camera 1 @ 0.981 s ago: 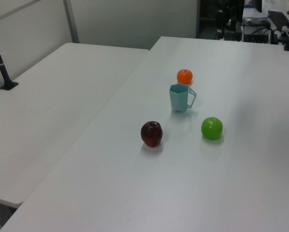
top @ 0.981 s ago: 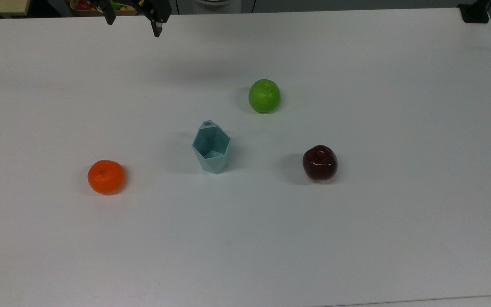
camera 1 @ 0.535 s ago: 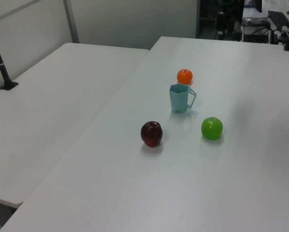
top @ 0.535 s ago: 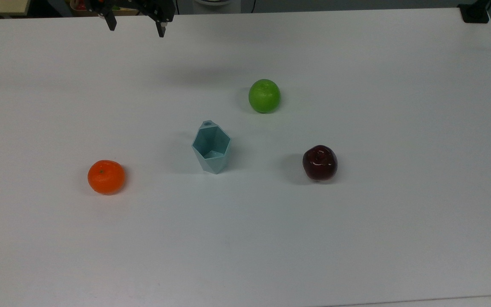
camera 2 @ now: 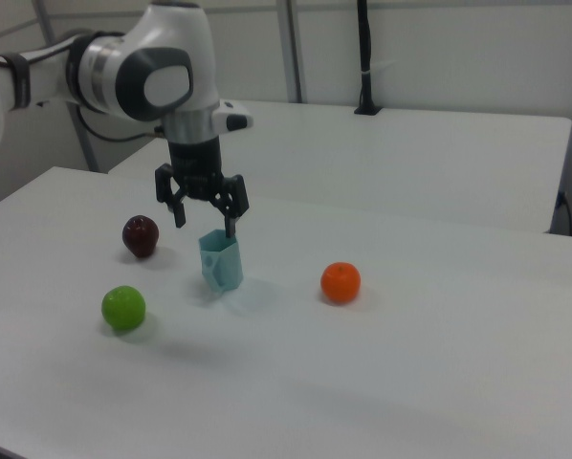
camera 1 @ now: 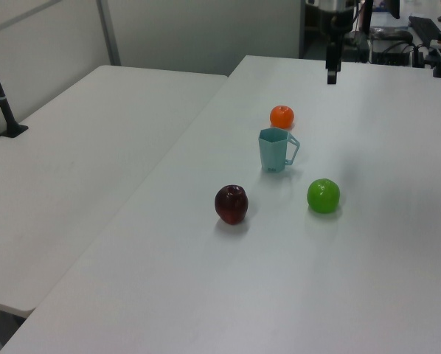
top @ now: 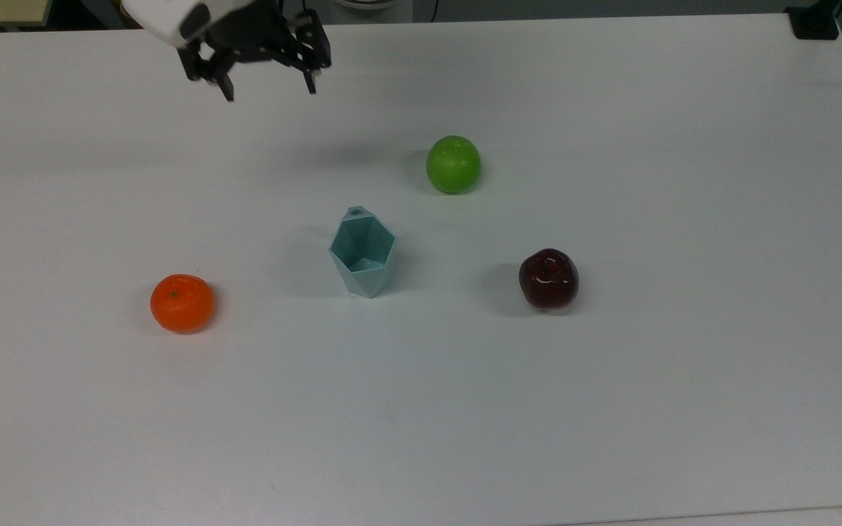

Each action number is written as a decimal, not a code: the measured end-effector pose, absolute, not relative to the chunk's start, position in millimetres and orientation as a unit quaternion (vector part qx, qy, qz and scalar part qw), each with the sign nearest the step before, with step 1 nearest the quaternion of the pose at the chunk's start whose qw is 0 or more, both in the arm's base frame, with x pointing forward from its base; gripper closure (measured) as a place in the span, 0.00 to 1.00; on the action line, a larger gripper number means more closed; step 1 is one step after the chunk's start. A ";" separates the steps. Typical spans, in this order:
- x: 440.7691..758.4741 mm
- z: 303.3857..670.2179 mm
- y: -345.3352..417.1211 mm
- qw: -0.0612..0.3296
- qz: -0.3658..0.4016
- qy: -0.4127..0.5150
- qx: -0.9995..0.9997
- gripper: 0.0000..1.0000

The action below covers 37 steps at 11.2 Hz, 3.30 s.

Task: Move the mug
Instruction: 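Move the open gripper over the light-blue mug and lower it, then close the gripper on the rim of the light-blue mug, then drag the held mug across the table toward the orange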

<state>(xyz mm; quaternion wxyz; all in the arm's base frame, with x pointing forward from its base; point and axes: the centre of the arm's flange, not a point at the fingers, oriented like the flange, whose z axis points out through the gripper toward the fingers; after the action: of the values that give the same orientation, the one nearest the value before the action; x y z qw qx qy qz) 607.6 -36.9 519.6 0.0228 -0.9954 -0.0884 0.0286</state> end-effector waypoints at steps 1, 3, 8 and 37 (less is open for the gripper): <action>615.7 502.0 -22.6 0.023 0.035 -0.110 -0.993 0.00; 634.0 463.8 5.1 0.018 0.026 -0.137 -0.990 0.00; 650.6 389.2 34.8 0.008 0.019 -0.163 -0.986 0.00; 592.3 486.2 -62.8 -0.004 0.024 -0.030 -0.999 0.76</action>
<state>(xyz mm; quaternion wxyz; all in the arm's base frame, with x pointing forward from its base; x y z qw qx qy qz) 592.3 -62.8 486.2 -0.0042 -0.9993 -0.0296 0.0235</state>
